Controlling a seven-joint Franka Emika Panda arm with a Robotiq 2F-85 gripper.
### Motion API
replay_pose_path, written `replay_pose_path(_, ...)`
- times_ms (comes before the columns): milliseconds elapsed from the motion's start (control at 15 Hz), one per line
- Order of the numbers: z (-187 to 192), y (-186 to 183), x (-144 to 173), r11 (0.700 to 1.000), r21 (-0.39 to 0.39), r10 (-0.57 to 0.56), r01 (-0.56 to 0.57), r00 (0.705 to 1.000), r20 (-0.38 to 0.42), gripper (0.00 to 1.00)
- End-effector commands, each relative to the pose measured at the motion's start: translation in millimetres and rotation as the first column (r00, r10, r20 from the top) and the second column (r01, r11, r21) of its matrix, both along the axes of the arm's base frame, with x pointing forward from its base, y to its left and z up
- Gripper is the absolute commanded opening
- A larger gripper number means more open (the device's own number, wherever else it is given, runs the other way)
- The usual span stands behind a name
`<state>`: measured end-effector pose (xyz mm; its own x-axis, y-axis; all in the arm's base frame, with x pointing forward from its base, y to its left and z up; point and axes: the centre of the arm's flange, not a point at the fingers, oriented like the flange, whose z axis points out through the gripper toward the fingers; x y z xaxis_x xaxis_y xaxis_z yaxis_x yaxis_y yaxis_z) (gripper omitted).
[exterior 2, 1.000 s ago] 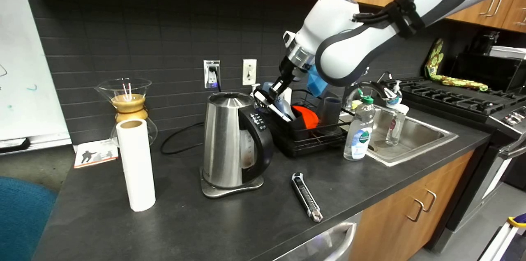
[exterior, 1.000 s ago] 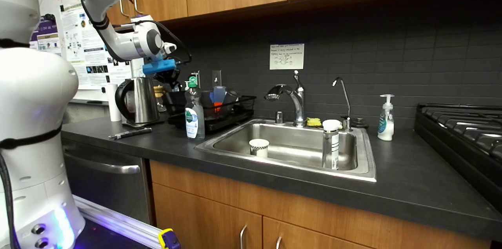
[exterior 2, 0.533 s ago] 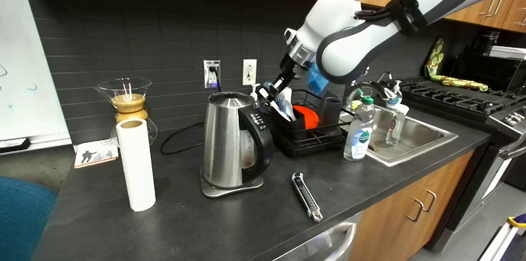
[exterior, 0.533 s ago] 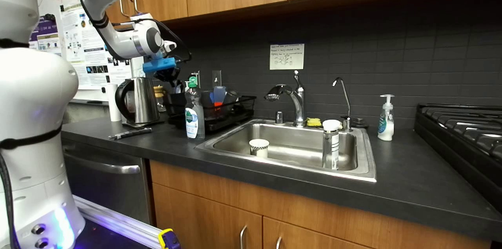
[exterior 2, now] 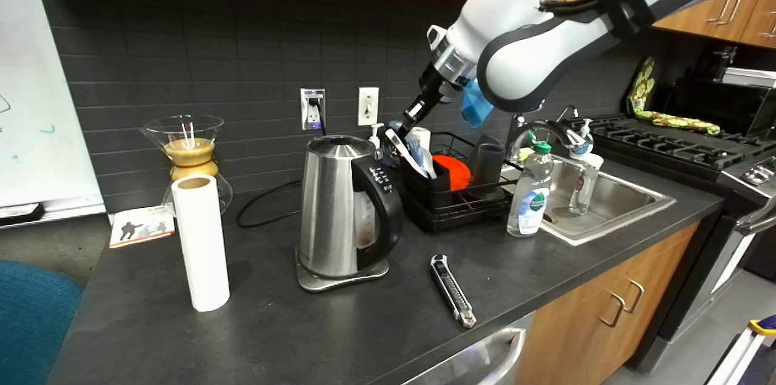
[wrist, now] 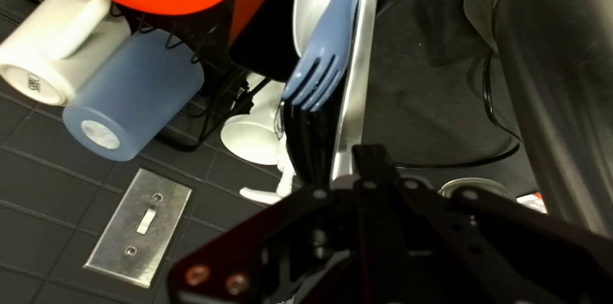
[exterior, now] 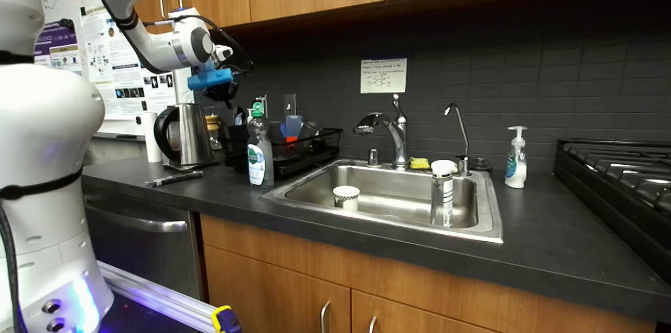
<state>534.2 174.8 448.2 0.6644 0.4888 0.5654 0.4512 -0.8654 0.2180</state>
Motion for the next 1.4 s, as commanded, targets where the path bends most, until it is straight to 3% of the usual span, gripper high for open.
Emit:
replay_pose_path(0, 5, -4, -17, 1.0, 0.006, -0.009, 0.009, 1.0, 0.008, 0.32)
replay_pose_path(667, 10, 5, -27, 0.991, -0.075, -0.107, 0.114, 0.991, 0.083, 0.97)
replay_pose_path(1333, 4, 10, -26, 0.984, -0.113, -0.129, 0.136, 0.989, 0.066, 1.0)
